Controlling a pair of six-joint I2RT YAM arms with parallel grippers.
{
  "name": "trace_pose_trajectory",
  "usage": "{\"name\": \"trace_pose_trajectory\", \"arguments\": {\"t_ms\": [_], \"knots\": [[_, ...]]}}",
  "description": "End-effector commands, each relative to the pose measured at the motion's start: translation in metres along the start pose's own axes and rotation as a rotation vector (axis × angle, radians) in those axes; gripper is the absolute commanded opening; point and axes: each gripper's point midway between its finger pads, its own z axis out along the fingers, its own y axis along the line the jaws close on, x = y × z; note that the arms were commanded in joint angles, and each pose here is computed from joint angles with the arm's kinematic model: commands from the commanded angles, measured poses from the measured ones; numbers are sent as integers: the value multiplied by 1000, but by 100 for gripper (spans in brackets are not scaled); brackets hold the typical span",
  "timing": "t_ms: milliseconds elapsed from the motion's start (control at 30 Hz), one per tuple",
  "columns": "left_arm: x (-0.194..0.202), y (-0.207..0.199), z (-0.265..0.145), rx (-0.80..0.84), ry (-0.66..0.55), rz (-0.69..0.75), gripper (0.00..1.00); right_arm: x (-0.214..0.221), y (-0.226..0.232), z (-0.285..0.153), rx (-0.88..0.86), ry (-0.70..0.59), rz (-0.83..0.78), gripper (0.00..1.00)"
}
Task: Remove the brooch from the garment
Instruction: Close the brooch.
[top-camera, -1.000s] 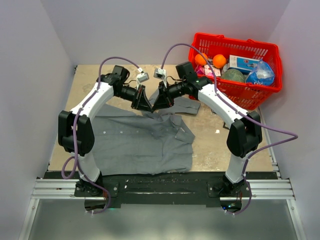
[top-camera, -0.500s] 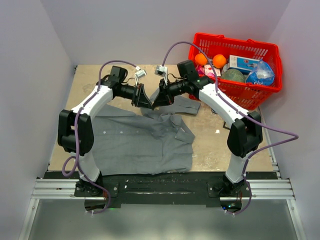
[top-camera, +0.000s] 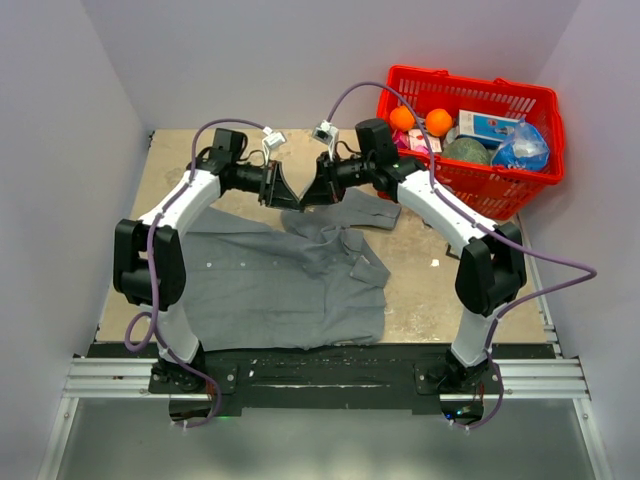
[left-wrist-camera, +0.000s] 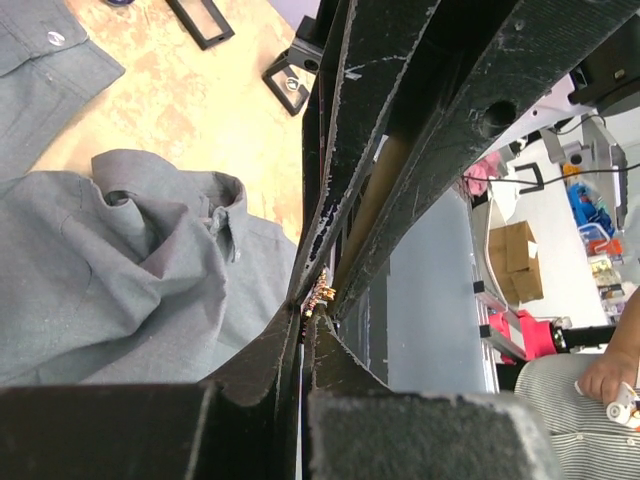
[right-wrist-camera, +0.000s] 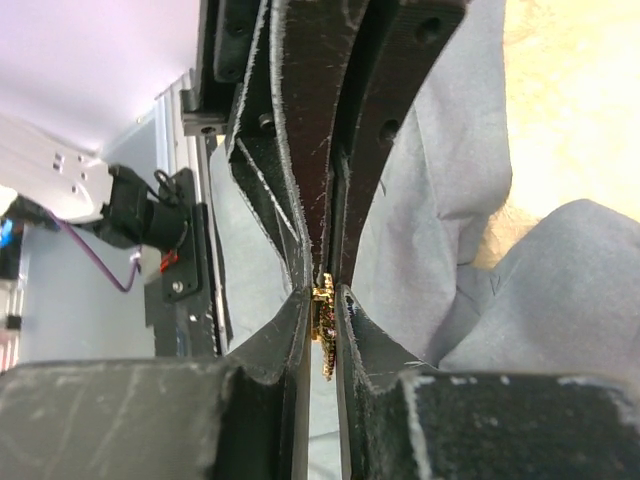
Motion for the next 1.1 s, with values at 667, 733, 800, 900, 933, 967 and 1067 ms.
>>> {"name": "trace_pose_trajectory", "arguments": {"t_ms": [667, 733, 800, 900, 933, 967, 1067], "knots": [[3, -29, 11, 95, 40, 166, 0, -22, 23, -52, -84, -8, 5, 43], [2, -29, 10, 97, 38, 170, 0, -14, 22, -53, -93, 14, -52, 42], [1, -29, 10, 98, 37, 172, 0, -4, 22, -54, -97, 41, -48, 41], [0, -29, 11, 98, 37, 175, 0, 4, 21, -54, -103, 59, -33, 40], [0, -28, 11, 98, 37, 172, 0, 6, 21, -53, -108, 61, -27, 40], [0, -28, 11, 97, 37, 172, 0, 5, 22, -54, -110, 59, -28, 40], [0, -28, 11, 97, 37, 173, 0, 5, 24, -53, -126, 57, -22, 38]]}}
